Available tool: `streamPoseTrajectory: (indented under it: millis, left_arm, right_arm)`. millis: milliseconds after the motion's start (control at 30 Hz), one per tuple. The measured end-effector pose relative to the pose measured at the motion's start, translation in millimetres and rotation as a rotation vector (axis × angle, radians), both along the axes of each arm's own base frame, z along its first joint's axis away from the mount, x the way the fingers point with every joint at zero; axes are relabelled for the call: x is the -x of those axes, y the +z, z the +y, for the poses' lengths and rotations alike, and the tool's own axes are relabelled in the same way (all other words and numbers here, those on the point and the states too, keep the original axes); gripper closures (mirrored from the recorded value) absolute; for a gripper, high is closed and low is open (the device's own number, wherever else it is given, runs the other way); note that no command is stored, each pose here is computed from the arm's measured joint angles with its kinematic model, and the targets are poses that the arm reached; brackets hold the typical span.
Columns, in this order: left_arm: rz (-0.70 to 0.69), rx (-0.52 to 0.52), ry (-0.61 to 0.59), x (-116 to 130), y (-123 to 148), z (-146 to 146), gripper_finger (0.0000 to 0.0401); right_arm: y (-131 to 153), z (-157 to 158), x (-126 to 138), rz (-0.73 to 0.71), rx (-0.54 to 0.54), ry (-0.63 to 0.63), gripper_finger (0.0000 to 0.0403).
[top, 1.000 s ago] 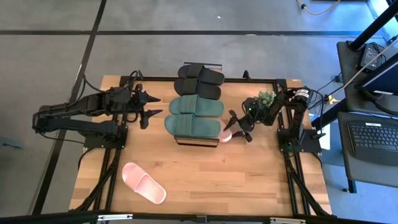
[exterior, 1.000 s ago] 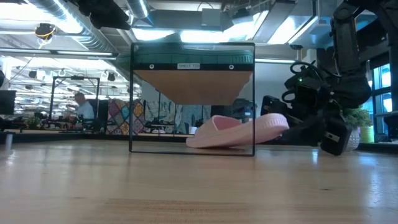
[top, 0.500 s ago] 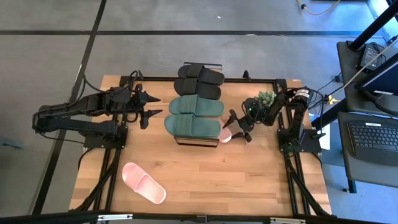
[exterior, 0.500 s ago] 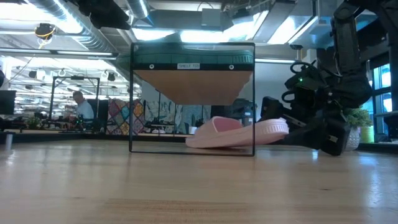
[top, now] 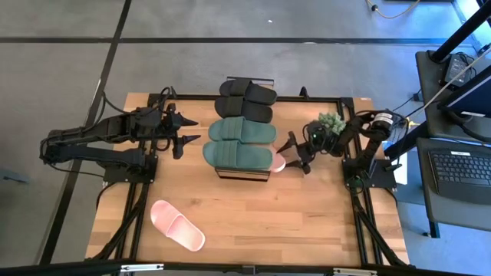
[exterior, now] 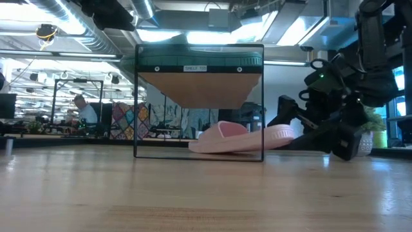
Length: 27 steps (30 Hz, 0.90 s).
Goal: Pick and place slides into the shelf
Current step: Put the top pink slipper under the shelf
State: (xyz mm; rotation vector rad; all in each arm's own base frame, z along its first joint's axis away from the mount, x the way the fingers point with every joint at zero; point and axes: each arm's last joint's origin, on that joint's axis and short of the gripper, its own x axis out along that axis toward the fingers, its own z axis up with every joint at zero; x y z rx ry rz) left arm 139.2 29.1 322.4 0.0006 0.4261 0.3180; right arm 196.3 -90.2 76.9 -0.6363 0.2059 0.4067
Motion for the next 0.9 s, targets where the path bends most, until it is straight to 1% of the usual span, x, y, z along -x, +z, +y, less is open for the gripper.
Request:
streamPoseTrajectory:
  millis: [200,300,400,533,667,767,900]
  left_arm:
    - [0.0,0.0,0.0,0,0,0,0.0186]
    - [0.0,0.0,0.0,0,0,0,0.0186]
    - [0.001,0.0,0.0,0,0,0,0.0186]
    - [0.011,0.002,0.0,0,-1,0,0.0186]
    - [0.03,0.006,0.0,1,-3,0,0.0186]
    - [0.038,0.009,0.0,2,-3,0,0.0186]
    - [0.057,0.014,0.001,2,-5,0,0.0186]
  right_arm:
    - [-1,6,3,0.055,0.024,-0.148,0.0085]
    - [1,9,2,0.066,0.006,-0.165,0.0085]
    - [0,12,0,0.074,0.012,-0.18,0.0085]
    - [0,15,-3,0.102,0.018,-0.299,0.0085]
    - [1,19,-6,0.108,0.012,-0.369,0.0085]
    - [4,23,-7,0.105,0.028,-0.405,0.0085]
    - [12,27,-10,0.086,0.09,-0.536,0.0085]
